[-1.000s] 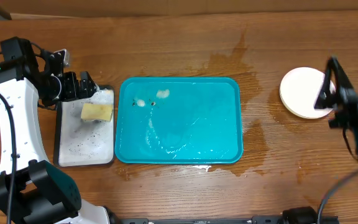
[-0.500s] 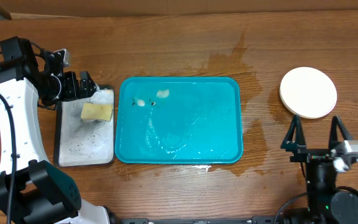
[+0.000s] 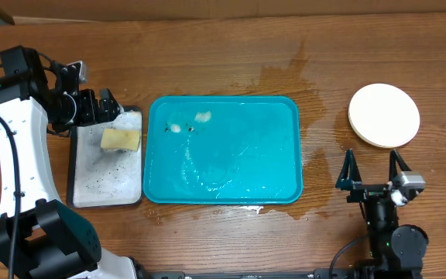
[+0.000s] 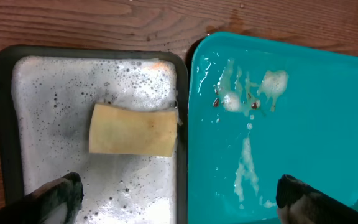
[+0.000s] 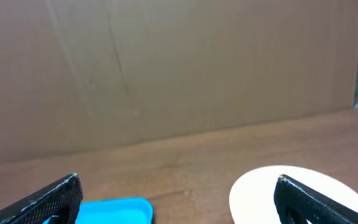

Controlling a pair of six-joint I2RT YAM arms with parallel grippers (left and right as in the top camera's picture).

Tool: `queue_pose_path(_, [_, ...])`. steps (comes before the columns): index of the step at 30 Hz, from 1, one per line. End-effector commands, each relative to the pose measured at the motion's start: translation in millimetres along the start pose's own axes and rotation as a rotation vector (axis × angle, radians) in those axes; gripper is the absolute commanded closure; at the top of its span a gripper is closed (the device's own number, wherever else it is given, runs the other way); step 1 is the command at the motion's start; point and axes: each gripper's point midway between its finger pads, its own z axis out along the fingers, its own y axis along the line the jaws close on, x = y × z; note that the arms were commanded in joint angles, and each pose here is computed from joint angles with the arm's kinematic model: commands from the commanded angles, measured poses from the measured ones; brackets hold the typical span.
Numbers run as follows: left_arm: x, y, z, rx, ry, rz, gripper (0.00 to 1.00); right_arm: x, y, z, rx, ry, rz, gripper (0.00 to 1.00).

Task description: Clean dirty plates on tray and stack at the side

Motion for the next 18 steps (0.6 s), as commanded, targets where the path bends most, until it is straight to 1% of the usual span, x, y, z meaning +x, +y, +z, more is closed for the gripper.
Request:
queue_pose_path(1, [-4,0,-1,-0.004,-0.007,0.012,0.00,12,-3,0,0.004,0.016,-0.002,0.00])
queue_pose_path(5, [-4,0,-1,-0.004,-0.006,0.012,0.00,35,-3,-1,-0.004,0.112,0.000,0.00])
queue_pose_path(18, [-4,0,-1,-0.004,-0.006,0.012,0.00,34,-3,-1,-0.004,0.109,0.000,0.00])
